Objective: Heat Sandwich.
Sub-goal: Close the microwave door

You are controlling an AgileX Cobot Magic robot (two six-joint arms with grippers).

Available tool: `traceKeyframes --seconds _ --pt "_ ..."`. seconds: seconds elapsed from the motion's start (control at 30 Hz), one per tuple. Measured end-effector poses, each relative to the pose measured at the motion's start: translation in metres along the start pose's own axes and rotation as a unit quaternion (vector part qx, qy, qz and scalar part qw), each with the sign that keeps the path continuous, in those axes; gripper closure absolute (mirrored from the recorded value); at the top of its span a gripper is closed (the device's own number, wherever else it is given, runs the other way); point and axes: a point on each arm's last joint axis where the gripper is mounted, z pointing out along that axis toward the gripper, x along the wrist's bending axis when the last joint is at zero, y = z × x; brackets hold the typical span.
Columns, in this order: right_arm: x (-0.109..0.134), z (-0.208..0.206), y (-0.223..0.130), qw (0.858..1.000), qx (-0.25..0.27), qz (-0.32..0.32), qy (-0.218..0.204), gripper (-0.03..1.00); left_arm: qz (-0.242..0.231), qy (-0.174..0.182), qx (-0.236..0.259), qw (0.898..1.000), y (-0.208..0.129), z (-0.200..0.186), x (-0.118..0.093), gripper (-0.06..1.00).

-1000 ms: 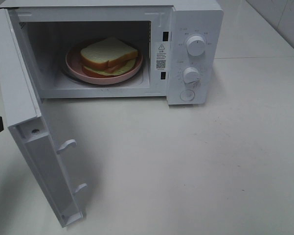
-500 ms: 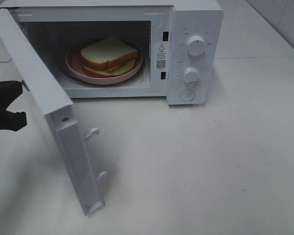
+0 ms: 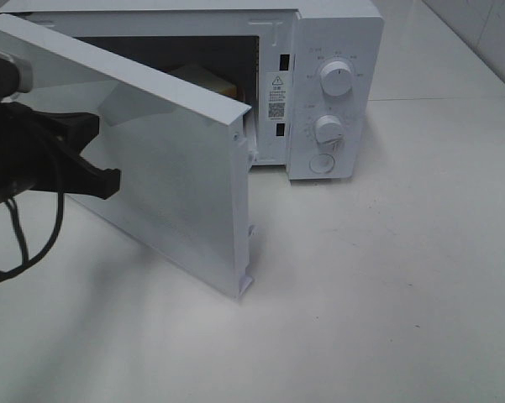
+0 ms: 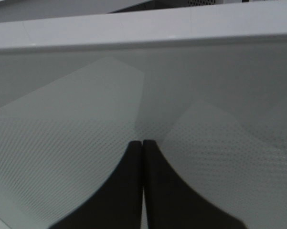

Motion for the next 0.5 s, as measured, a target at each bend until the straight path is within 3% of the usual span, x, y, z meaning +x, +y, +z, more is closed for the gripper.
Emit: traceKeyframes --seconds 0.23,0.5 --pt "0.000 0.000 0.000 1.000 0.000 0.000 0.000 0.39 0.039 0.041 0.026 0.998 0.004 0.026 -0.025 0.94" --pt "0.000 0.000 0.000 1.000 0.000 0.000 0.000 0.39 0.040 0.086 0.019 0.995 0.009 0.042 -0.046 0.94"
